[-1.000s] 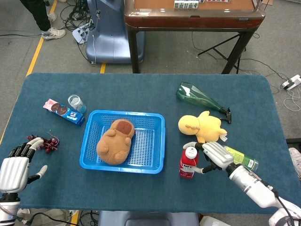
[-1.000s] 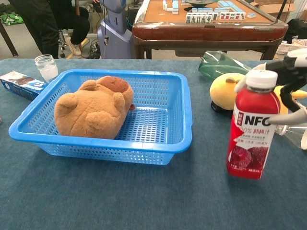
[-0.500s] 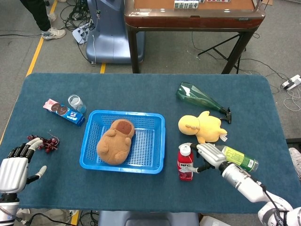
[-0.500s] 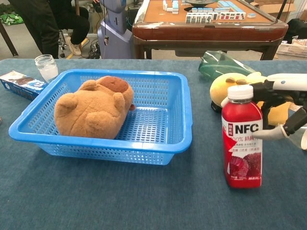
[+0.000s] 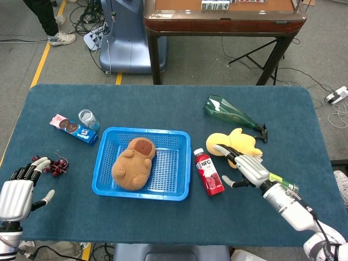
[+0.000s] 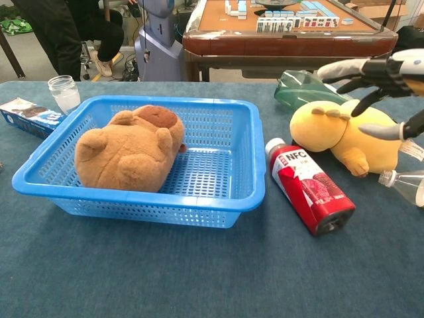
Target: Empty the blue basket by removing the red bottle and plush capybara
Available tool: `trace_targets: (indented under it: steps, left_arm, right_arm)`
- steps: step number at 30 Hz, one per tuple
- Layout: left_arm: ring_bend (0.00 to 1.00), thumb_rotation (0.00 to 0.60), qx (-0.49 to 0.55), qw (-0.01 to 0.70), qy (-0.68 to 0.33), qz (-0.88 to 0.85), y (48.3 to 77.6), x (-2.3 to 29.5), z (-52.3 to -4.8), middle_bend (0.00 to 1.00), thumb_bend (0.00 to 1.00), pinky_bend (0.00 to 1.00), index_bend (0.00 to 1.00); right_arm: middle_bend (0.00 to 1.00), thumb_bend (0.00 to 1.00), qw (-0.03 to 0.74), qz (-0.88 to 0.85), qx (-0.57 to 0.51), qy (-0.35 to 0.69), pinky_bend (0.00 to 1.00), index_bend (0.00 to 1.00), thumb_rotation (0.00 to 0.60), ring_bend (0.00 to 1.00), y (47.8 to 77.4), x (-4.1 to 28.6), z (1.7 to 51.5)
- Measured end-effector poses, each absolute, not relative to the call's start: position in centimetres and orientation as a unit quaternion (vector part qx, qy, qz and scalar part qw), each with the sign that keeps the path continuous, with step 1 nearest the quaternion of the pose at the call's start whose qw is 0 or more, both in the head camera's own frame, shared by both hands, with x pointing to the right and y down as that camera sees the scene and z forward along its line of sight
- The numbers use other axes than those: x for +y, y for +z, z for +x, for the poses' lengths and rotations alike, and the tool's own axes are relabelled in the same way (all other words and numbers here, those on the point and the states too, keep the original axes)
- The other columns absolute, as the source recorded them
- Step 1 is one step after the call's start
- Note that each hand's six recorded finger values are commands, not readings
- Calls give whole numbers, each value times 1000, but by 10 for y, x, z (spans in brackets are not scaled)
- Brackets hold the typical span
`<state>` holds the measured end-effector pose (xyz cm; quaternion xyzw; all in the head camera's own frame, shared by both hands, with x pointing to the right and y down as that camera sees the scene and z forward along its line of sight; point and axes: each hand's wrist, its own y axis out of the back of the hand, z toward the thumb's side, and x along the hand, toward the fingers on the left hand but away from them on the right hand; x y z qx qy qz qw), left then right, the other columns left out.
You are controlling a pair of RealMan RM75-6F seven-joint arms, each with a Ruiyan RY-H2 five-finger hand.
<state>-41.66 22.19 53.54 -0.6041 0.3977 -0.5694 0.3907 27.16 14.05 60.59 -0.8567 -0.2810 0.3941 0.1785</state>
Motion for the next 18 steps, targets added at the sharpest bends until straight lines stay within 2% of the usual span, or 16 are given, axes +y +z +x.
trace_targets:
  steps: [5,9,18]
  left_arm:
    - [199,600,397,396,-560,-610,535,215,-413,196,243,231,234]
    - [199,600,396,396,-558,-613,537,211,-410,196,243,231,234]
    - [199,600,397,397,-555,-614,534,213,-409,196,243,231,234]
  right_arm:
    - [62,367,227,-842,-296,391,188,0,600,51,584,133,284]
    - [96,310,254,-836,-291,389,187,0,600,51,572,129,284]
    - [117,187,318,-857,-202,352,187,0,600,51,578,125,220]
